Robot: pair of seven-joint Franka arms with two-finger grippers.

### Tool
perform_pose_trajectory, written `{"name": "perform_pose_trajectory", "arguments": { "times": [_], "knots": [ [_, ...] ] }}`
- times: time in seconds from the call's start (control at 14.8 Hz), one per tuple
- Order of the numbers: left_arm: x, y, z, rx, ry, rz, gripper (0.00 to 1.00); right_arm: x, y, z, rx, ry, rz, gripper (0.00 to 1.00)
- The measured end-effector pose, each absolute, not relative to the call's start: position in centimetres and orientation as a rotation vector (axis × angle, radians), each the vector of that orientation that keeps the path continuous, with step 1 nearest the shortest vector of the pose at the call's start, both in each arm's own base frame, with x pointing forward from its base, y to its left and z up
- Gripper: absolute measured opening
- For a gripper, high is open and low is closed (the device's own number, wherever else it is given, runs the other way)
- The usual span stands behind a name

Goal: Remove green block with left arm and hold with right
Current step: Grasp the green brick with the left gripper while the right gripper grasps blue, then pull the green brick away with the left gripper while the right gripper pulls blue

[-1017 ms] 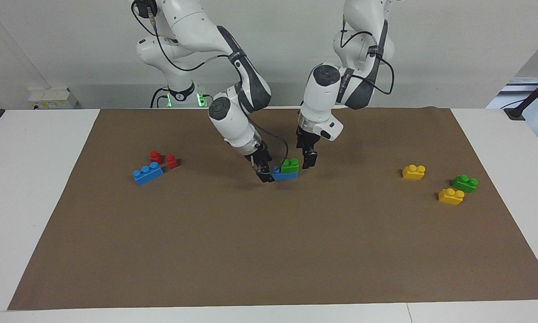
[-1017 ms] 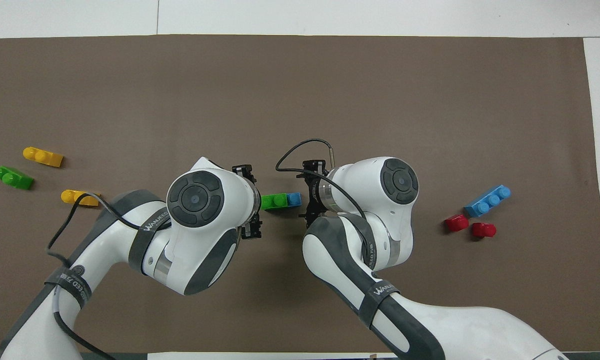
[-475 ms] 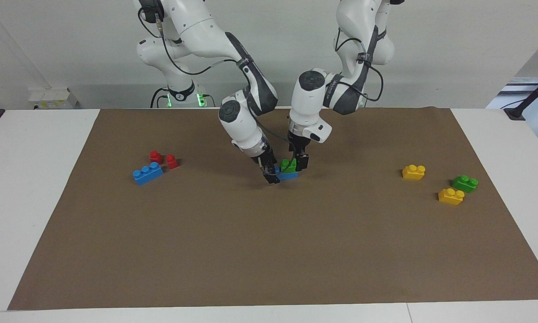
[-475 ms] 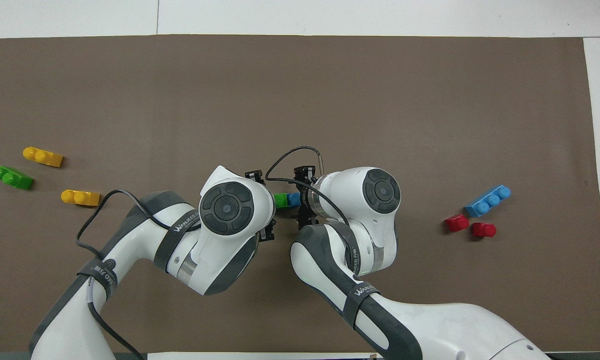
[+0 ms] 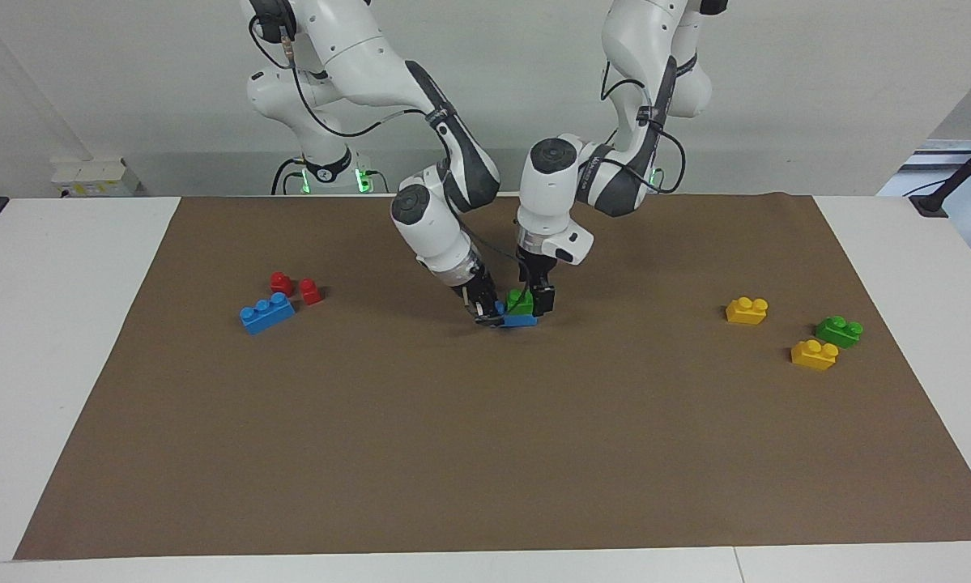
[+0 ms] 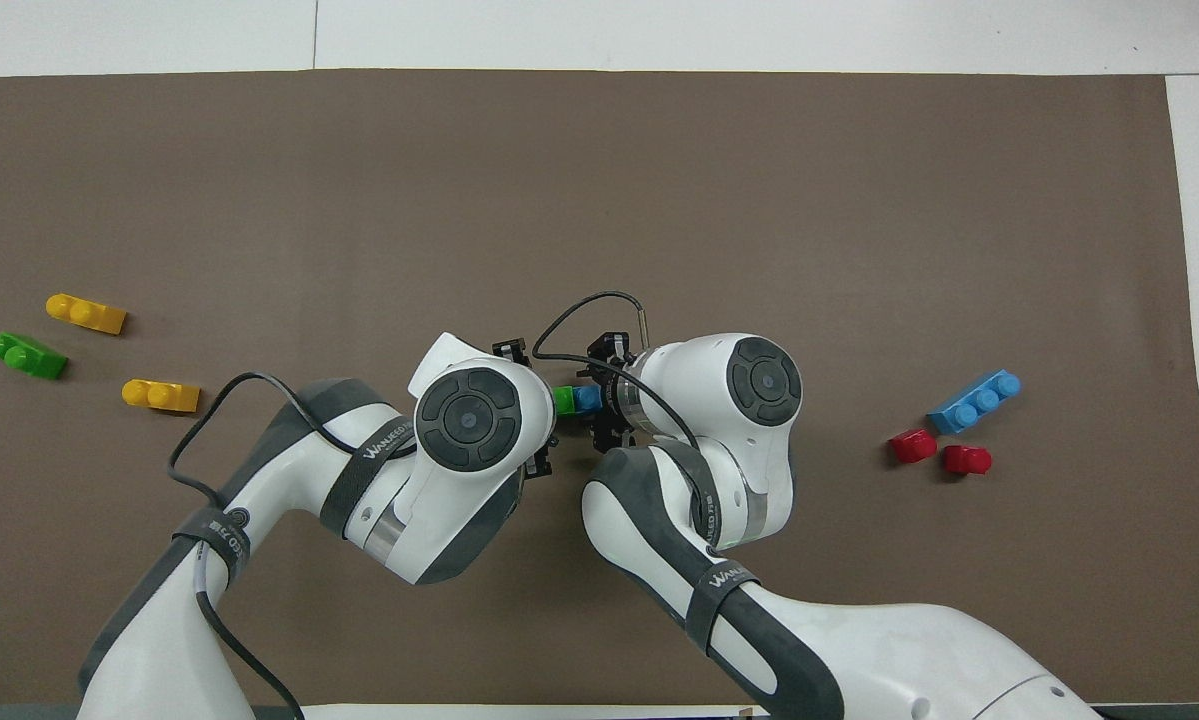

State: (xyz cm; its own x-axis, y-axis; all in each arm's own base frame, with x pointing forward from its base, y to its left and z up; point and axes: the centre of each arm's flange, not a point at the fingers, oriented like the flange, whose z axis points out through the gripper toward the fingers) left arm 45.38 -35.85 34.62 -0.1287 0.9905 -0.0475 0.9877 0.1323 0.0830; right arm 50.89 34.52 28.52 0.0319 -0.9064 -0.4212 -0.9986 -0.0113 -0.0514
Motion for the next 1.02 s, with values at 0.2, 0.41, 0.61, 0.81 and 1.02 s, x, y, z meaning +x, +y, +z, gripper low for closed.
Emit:
{"name": "perform_pose_trajectory", "arguments": {
  "times": [0.2, 0.41, 0.61, 0.81, 1.02],
  "knots": [
    [45.5, -35.9, 34.8, 2.008, 2.290, 0.048, 1.00, 50.9, 34.5, 28.5, -1.985, 1.937, 0.385, 0.34],
    [45.5, -36.2, 34.9, 2.003, 2.274, 0.050, 0.81, 50.9, 34.5, 28.5, -1.986, 1.936, 0.385, 0.34],
    [45.2, -36.8, 35.1, 2.015, 2.242, 0.065, 0.44, 50.9, 34.5, 28.5, -1.988, 1.935, 0.385, 0.34],
    [45.2, -36.8, 35.2, 2.023, 2.227, 0.079, 0.35, 50.9, 34.5, 28.5, -1.995, 1.924, 0.381, 0.34],
    [45.3, -36.7, 35.9, 2.018, 2.221, 0.083, 0.35, 51.1, 34.5, 28.7, -1.989, 1.921, 0.374, 0.34]
  ]
}}
